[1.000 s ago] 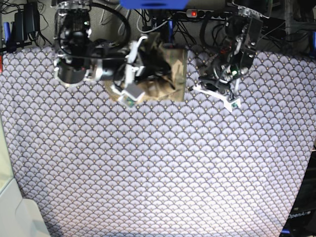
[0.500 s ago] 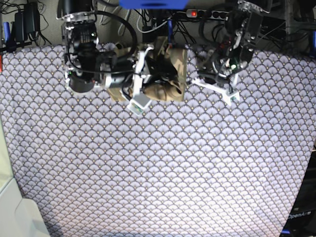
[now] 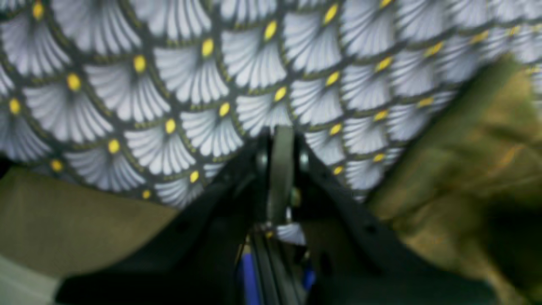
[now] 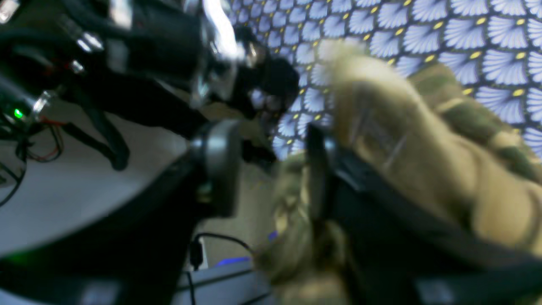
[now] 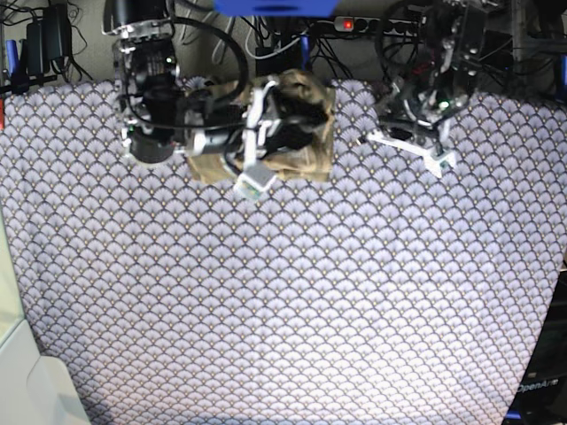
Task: Fold the T-shirt properly
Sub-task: 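Press the folded end onto the bundle with the right gripper, then tuck the loose fabric under the bundle with the right gripper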
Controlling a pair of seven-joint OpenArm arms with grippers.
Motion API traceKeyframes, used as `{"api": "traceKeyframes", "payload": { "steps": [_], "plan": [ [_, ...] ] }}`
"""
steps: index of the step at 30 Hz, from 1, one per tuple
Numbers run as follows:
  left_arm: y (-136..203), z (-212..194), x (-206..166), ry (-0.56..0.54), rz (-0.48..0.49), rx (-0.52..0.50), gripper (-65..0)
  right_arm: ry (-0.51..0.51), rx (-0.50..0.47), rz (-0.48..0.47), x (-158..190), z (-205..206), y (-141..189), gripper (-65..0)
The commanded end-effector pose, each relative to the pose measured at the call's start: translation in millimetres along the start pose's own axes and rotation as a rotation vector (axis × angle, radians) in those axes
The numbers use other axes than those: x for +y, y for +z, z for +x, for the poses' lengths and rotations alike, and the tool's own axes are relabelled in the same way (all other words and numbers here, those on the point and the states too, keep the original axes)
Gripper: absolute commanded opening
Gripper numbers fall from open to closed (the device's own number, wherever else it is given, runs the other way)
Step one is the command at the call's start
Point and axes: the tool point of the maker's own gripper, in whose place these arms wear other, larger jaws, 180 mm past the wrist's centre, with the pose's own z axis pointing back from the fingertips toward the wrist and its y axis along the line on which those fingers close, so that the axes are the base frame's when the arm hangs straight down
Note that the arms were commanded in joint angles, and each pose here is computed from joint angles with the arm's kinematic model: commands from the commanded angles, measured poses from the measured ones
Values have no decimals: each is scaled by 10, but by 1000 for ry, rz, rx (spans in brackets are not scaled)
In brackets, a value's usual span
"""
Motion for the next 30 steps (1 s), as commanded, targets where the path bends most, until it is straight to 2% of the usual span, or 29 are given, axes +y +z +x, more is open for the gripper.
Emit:
{"api": "traceKeyframes", "payload": {
  "steps": [1, 5, 9, 17, 20, 24, 30],
  "plan": [
    [63, 57, 23, 7, -3, -25, -637, 39, -53, 26, 66, 184, 8, -263],
    [99, 139, 150, 41, 19, -48, -637, 69, -58, 23, 58, 284, 16, -205],
    [121, 133, 337, 32, 59, -49, -637, 99, -63, 13, 29, 381, 45, -205],
    [122, 97, 462, 15, 90, -44, -637, 173, -10, -86, -282, 433, 358, -206],
    [122, 95, 460, 16, 89, -43, -637, 212, -12, -149, -332, 446, 579, -210],
    [113, 67, 437, 18, 84, -36, -637, 275, -32, -226, -256, 463, 848, -300],
    [111, 93, 421, 19, 81, -42, -637, 234, -19, -225, -256, 311, 857, -489]
  ]
}}
